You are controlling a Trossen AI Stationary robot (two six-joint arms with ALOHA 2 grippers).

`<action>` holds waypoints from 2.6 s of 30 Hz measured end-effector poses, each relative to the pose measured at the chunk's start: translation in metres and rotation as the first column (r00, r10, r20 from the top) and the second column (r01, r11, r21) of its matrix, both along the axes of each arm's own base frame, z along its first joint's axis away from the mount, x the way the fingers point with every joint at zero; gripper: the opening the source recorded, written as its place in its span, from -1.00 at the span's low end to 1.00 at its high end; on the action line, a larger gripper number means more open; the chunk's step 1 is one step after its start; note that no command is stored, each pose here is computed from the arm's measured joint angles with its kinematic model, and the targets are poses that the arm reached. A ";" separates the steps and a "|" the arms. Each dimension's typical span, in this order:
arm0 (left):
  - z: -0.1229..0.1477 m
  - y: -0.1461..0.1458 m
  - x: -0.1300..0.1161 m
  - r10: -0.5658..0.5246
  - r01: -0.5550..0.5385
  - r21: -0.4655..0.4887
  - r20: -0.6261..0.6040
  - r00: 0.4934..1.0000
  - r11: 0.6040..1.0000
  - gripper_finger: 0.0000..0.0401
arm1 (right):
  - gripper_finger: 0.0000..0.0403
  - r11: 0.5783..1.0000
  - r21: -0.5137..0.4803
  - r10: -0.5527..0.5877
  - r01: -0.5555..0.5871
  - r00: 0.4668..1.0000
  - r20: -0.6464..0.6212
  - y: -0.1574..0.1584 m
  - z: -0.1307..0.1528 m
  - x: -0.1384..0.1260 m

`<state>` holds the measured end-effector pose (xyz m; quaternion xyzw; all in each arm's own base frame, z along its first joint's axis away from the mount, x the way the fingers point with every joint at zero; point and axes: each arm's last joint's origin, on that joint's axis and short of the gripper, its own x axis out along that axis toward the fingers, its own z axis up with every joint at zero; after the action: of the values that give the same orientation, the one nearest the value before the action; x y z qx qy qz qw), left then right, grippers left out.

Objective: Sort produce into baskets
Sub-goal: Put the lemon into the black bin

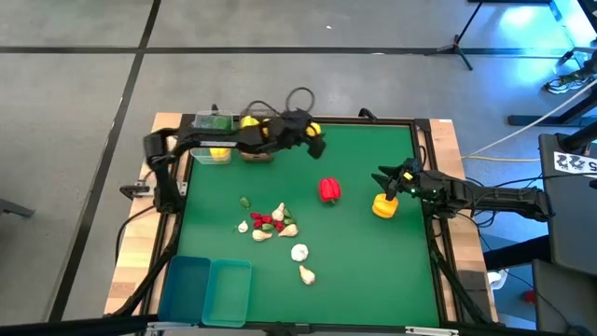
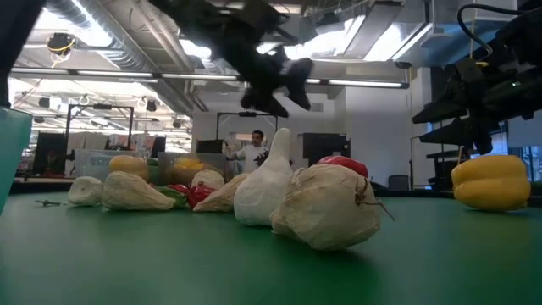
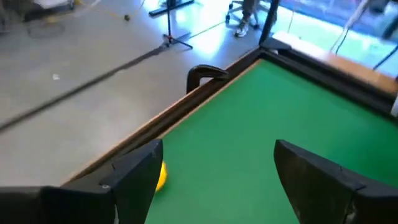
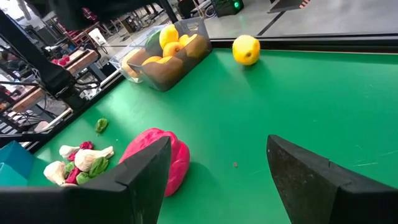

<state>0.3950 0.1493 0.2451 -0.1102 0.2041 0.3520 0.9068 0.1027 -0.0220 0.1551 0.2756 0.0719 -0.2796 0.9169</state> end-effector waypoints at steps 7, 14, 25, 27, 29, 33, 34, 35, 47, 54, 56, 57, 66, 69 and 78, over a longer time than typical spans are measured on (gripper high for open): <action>-0.012 0.037 0.019 0.279 -0.277 0.039 -0.052 0.959 0.960 0.51 | 0.30 0.999 0.042 -0.009 0.008 1.000 0.023 0.000 0.000 0.000; -0.026 0.056 0.013 0.385 -0.386 -0.072 -0.025 0.923 0.920 0.51 | 0.30 0.999 0.043 -0.005 0.004 1.000 0.023 0.000 0.000 0.000; -0.059 0.057 0.025 0.399 -0.397 -0.130 -0.012 0.917 0.909 0.51 | 0.30 0.999 0.051 -0.006 0.005 1.000 0.027 0.000 0.000 0.000; -0.068 0.054 0.028 0.399 -0.398 -0.144 -0.025 0.917 0.906 0.51 | 0.30 0.999 0.052 -0.004 0.002 1.000 0.027 0.000 0.000 0.000; -0.076 0.052 0.031 0.394 -0.394 -0.145 -0.034 0.919 0.907 0.51 | 0.30 0.999 0.054 0.001 -0.002 1.000 0.027 0.001 0.000 0.000; -0.084 0.049 0.035 0.388 -0.389 -0.148 -0.041 0.921 0.909 0.51 | 0.30 0.999 0.054 0.001 -0.002 1.000 0.027 0.001 0.000 0.000; -0.084 0.049 0.035 0.389 -0.391 -0.146 -0.040 0.920 0.909 0.51 | 0.30 0.999 0.053 0.001 -0.002 1.000 0.027 0.001 0.000 0.000; -0.084 0.049 0.035 0.392 -0.394 -0.145 -0.039 0.919 0.908 0.51 | 0.30 0.999 0.053 0.000 -0.002 1.000 0.026 0.000 0.000 0.000; -0.047 0.054 0.044 0.196 -0.204 -0.022 -0.191 0.962 0.979 0.51 | 0.30 0.999 0.049 0.003 -0.004 1.000 0.022 0.001 0.000 0.000; -0.029 0.064 0.036 0.045 -0.112 -0.291 -0.227 0.973 0.950 0.51 | 0.30 0.990 0.115 0.070 -0.085 0.990 0.122 0.003 0.004 0.004; -0.014 0.060 0.036 -0.058 -0.027 -0.391 -0.204 0.977 0.920 0.51 | 0.29 0.988 0.108 0.093 -0.108 0.986 0.135 0.003 0.007 0.004; -0.004 0.059 0.035 -0.099 0.009 -0.431 -0.187 0.977 0.902 0.51 | 0.27 0.989 0.105 0.088 -0.103 0.987 0.135 0.003 0.010 0.004; 0.109 0.036 -0.005 -0.206 0.199 -0.357 0.019 0.978 0.913 0.51 | -0.06 0.989 -0.097 0.101 -0.111 0.990 -0.098 -0.002 0.054 0.033; 0.144 0.028 -0.032 -0.178 0.183 -0.308 0.043 0.983 0.934 0.51 | -0.13 0.987 -0.141 0.047 -0.077 0.978 -0.205 -0.010 0.068 0.056; 0.217 -0.010 -0.118 -0.078 0.088 -0.198 0.059 0.995 0.976 0.51 | 0.21 0.977 -0.140 0.083 -0.158 0.898 -0.433 -0.069 0.094 0.148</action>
<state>0.2768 0.1389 0.4618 -0.2013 0.2200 0.2886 0.9098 0.2510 -0.0906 0.2494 0.1230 0.2622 -0.2806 0.9151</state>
